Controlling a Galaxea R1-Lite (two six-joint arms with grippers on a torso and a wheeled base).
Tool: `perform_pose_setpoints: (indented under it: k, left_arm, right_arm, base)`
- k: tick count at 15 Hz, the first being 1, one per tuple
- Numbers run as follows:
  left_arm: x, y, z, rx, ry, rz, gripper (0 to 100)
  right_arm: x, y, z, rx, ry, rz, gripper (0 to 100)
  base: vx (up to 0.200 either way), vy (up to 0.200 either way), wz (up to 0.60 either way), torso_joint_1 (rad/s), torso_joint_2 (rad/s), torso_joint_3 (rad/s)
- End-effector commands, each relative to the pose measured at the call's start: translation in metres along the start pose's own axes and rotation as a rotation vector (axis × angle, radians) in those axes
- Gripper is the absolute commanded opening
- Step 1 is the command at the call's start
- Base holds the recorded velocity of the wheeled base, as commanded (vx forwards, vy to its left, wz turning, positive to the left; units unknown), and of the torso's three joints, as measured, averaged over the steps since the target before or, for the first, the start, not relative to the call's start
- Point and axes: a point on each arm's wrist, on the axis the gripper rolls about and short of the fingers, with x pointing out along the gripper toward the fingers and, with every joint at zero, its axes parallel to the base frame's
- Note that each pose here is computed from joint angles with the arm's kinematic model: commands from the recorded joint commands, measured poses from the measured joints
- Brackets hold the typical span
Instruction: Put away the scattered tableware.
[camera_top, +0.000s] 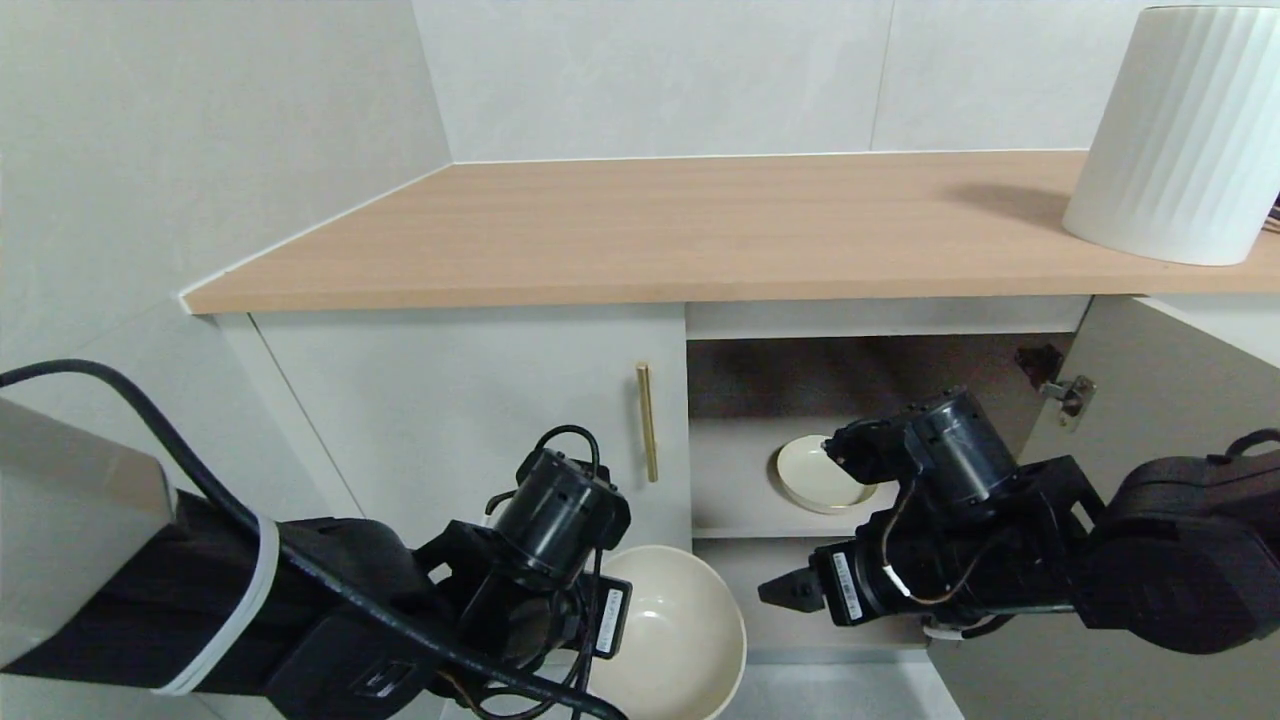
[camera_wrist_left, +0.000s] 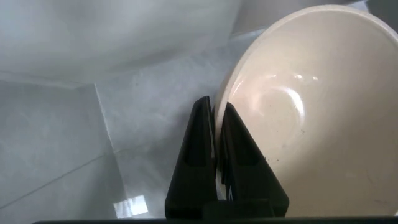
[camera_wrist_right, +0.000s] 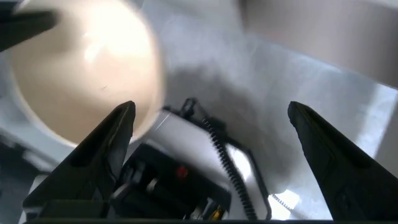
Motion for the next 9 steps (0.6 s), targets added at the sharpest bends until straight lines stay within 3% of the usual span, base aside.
perform_pose_setpoints:
  k: [1,4,9]
  left_arm:
    - [-0.004,-0.005,0.001,0.002,-0.021,-0.019,0]
    - [-0.005,-0.013,0.004,-0.027,-0.082,-0.059,0]
    - [-0.007,-0.016,0.003,-0.025,-0.082,-0.076,0]
  right_arm:
    - [0.010,0.007,-0.005,-0.015,0.028,0.013,100]
    - [0.026,0.010,-0.008,-0.018,0.034,0.011,100]
    - [0.037,0.013,-0.009,-0.011,0.018,0.018,100]
  base:
    - [0.000,0.000,0.00,0.000,0.00,0.000]
    - [0.000,0.000,0.00,0.000,0.00,0.000]
    - [0.000,0.000,0.00,0.000,0.00,0.000]
